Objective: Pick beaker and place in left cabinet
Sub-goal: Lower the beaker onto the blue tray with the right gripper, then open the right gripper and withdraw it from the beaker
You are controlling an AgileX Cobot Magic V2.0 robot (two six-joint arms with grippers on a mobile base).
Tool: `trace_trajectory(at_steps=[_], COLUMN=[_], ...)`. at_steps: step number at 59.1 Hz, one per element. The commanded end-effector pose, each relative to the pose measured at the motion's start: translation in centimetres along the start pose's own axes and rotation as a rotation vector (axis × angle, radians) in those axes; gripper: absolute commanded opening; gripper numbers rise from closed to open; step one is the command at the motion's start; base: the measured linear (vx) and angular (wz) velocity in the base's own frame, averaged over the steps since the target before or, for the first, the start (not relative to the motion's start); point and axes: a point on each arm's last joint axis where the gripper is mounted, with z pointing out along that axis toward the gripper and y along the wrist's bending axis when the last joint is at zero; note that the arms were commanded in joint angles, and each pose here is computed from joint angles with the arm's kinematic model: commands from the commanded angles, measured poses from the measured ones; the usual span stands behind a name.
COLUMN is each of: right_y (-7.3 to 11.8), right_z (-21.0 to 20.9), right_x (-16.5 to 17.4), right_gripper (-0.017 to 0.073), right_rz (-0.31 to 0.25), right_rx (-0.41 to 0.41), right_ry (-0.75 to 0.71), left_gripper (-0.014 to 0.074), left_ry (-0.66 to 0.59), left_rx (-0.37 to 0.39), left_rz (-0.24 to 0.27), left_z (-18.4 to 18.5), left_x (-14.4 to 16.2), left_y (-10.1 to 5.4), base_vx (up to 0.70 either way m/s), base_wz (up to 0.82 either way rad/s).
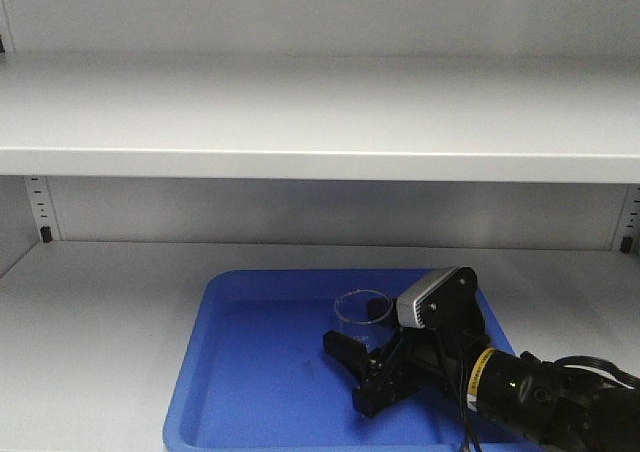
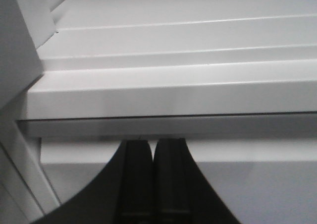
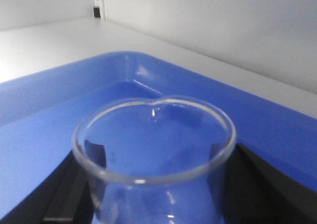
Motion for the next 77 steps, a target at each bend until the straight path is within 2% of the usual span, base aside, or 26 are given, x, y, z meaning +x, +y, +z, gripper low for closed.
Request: trace_trajectory(at_steps=[1, 7, 24, 31, 36, 46, 63, 69, 72, 77], right_y=[0.1, 0.1, 0.2, 0.2, 0.3, 0.3, 0.9, 0.6, 0.4, 0.1], right_z=[-0.4, -0.4, -0.4, -0.6, -0.9, -1.9, -3.6, -4.0, -4.3, -5.2], right_x=[-2.9, -2.9, -3.1, -3.5, -4.1, -5.7, -8.2, -8.0, -8.0, -8.1], right_gripper=[0.0098, 0.0199, 0.0584, 0.0682, 0.0699, 0.068, 0.0608, 0.0496, 0.0391, 0.0151], right_rz=[-0.029, -0.029, -0.015, -0.019, -0.026, -0.021, -0.059, -0.052, -0.046, -0.016], right_rx=[-0.005, -0.005, -0.015, -0.013, -0.008, 0.017, 0.033, 0.09, 0.129, 0.206], right_ry=[-0.123, -0.123, -0.145, -0.156, -0.173, -0.229, -0.282, -0.216, -0.171, -0.096], left_gripper=[0.0004, 0.0004, 0.0004, 0.0004, 0.0004, 0.0004, 0.0004, 0.0004, 0.0004, 0.0004], left_ry=[-0.099, -0.099, -0.099, -0.099, -0.099, -0.099, -0.099, -0.099, -0.099, -0.099], left_rx=[0.018, 0.018, 0.018, 0.018, 0.018, 0.018, 0.018, 0.018, 0.018, 0.018], left_rz=[-0.001, -0.001, -0.001, -0.001, -0.001, -0.001, -0.001, -0.001, -0.001, -0.001], left_z=[-0.3, -0.3, -0.3, -0.3, -0.3, -0.3, -0.3, -0.3, -0.3, -0.3], left_x=[-1.2, -1.2, -1.2, -1.2, -1.2, -1.2, -1.2, -1.2, -1.2, -1.2], left_y=[-0.1, -0.1, -0.1, -0.1, -0.1, -0.1, -0.1, -0.1, -0.1, -0.1], base_vx=[0.0, 0.0, 0.0, 0.0, 0.0, 0.0, 0.0, 0.0, 0.0, 0.0], base_wz=[0.0, 0.0, 0.0, 0.0, 0.0, 0.0, 0.0, 0.0, 0.0, 0.0])
